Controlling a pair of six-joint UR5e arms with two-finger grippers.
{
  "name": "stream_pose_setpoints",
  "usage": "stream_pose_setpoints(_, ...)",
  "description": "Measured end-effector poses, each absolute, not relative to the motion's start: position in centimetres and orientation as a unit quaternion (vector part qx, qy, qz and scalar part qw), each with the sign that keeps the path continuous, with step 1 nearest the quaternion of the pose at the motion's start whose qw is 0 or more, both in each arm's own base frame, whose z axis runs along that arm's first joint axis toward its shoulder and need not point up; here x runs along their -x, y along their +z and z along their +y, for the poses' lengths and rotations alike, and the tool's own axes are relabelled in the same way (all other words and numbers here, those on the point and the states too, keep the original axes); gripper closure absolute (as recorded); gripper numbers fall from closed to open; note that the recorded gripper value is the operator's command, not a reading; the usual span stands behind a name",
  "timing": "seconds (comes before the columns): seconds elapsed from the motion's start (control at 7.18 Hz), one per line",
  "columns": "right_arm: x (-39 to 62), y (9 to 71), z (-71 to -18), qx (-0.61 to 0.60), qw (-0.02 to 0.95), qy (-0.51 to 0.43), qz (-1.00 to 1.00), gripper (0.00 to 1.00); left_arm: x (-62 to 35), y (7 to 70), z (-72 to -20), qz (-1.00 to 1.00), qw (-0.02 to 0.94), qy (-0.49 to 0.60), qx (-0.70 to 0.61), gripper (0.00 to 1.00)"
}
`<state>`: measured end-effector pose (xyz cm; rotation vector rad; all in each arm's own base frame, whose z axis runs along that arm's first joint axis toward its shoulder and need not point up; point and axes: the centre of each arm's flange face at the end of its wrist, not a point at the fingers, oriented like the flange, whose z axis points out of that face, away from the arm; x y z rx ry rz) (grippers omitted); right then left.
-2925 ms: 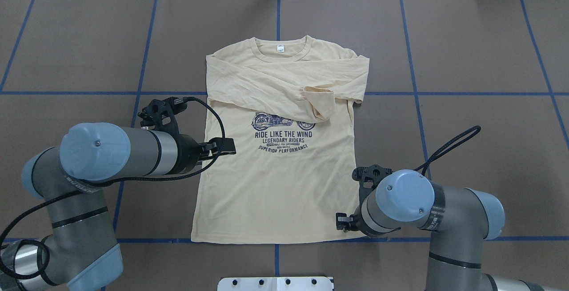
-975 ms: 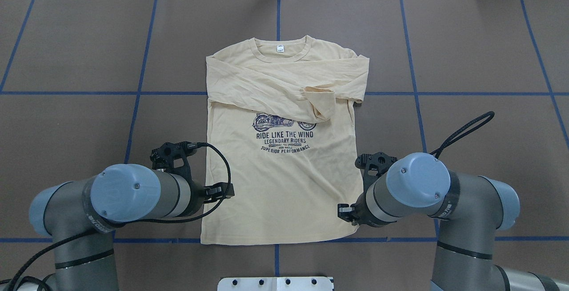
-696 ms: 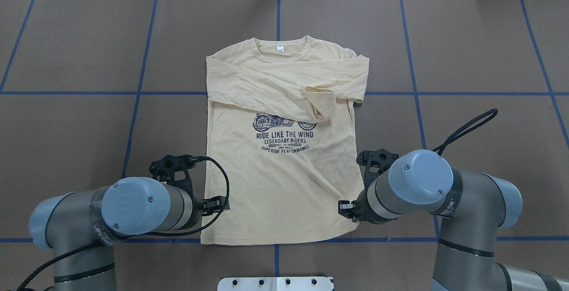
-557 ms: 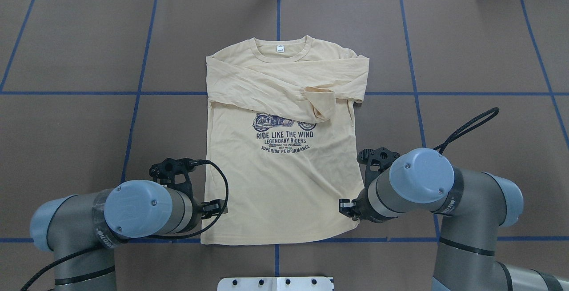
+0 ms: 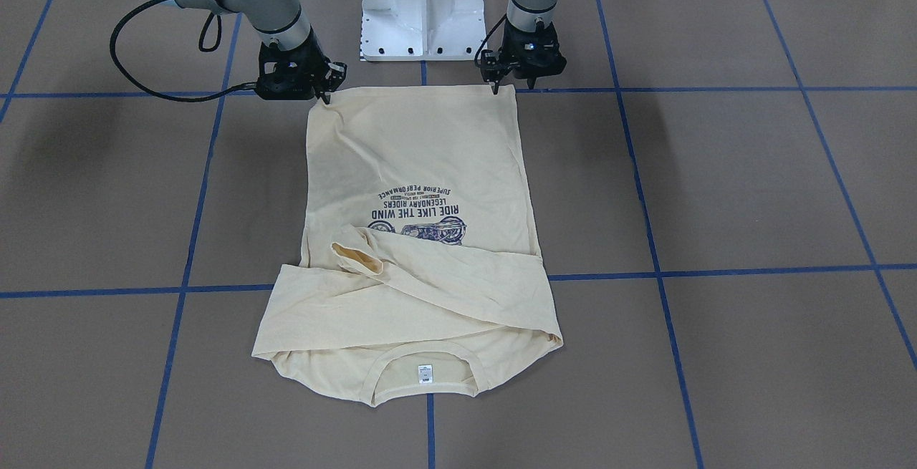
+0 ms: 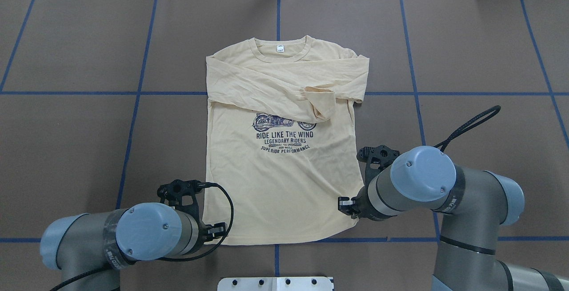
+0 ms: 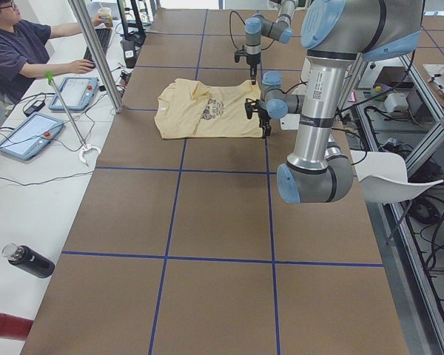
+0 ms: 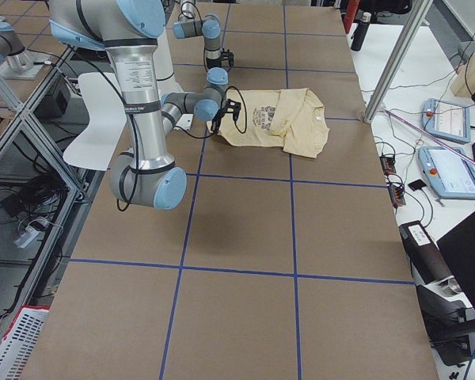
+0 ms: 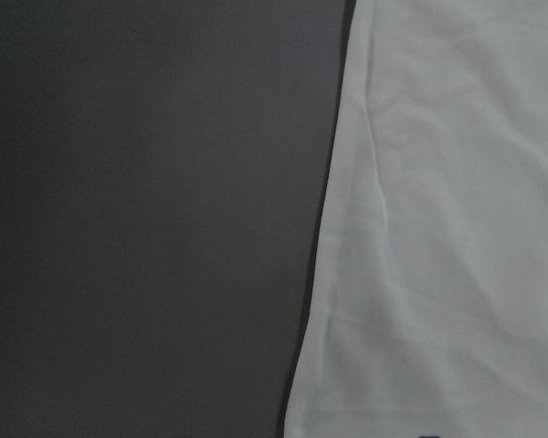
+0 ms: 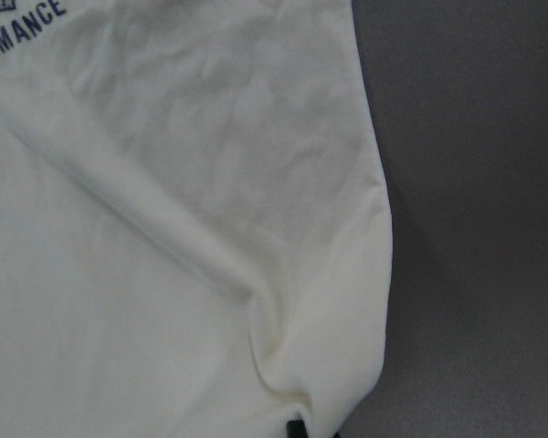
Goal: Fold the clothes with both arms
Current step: 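Grasp the hem corners with both grippers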
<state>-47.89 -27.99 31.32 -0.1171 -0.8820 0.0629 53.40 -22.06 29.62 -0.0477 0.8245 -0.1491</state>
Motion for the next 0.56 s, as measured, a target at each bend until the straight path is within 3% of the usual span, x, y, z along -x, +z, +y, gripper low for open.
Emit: stream_pose_setpoints(0.56,47.69,30.59,-28.05,0.054,0.899,0.030,-0.433,1.00,-54.84,30.15,-20.23,0.393,0.917,-0.053,0.031,0.30)
